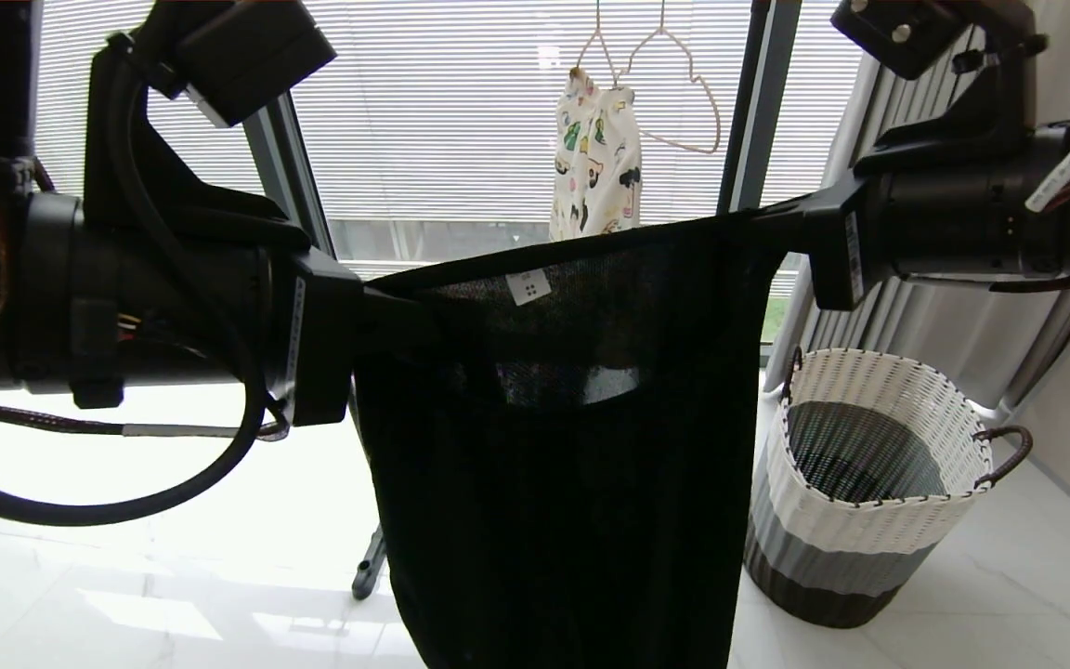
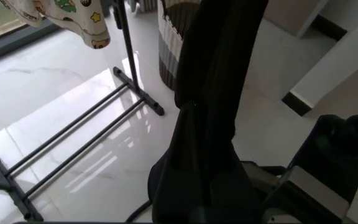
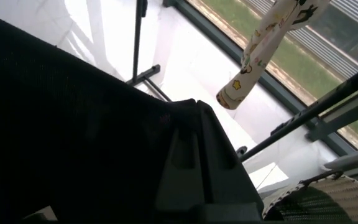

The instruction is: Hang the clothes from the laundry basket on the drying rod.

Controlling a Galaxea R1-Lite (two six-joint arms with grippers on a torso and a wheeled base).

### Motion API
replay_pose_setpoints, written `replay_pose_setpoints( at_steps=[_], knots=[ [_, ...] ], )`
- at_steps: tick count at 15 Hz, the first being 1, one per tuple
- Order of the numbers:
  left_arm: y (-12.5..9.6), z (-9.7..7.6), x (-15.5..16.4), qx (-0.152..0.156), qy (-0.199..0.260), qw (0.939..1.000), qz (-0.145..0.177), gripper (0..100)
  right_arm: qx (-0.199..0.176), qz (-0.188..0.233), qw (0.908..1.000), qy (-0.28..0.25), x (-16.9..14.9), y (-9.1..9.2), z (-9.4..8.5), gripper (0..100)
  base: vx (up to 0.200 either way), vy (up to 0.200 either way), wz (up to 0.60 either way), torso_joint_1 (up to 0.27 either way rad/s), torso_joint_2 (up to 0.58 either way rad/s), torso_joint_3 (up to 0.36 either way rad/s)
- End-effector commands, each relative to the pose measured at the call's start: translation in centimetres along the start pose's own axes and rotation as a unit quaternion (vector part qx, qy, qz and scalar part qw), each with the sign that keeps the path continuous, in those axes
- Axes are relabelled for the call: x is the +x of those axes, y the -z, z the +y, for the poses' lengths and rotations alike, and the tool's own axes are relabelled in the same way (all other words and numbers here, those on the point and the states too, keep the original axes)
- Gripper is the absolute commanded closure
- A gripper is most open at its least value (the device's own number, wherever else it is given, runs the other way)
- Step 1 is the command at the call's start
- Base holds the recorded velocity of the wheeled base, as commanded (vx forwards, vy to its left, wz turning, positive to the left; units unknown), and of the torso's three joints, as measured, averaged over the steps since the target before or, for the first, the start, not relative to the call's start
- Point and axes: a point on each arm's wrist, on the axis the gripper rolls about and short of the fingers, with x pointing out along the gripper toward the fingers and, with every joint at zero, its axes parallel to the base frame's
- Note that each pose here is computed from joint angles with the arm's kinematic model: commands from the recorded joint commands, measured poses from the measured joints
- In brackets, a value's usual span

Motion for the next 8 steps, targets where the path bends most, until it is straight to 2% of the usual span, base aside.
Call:
replay_pose_setpoints(
  at_steps=[1,3,5,6,8],
  knots=[
    [0.2,-0.6,-0.4,0.006,0.004,1.0000,0.000,100,0.000,0.009,1.0000,0.000,1.9,0.0,0.0,100,0.000,0.000,0.00,0.000,0.00,0.000],
    [0.3,-0.6,-0.3,0.023,0.004,0.9997,0.002,100,0.000,0.009,1.0000,0.000,1.9,0.0,0.0,100,0.000,0.000,0.00,0.000,0.00,0.000],
    [0.4,0.1,-0.2,0.085,-0.006,0.9964,0.004,100,0.000,0.009,1.0000,0.000,1.8,0.0,0.0,100,0.000,0.000,0.00,0.000,0.00,0.000],
    [0.4,0.5,-0.3,0.100,-0.010,0.9950,0.004,100,0.000,0.010,0.9999,-0.001,1.8,0.1,0.0,100,0.000,0.000,0.00,0.000,0.00,0.000],
    [0.4,0.6,-0.4,0.099,-0.009,0.9951,0.003,100,0.000,0.010,0.9999,-0.001,1.8,0.1,0.0,100,0.000,0.000,0.00,0.000,0.00,0.000]
  ],
)
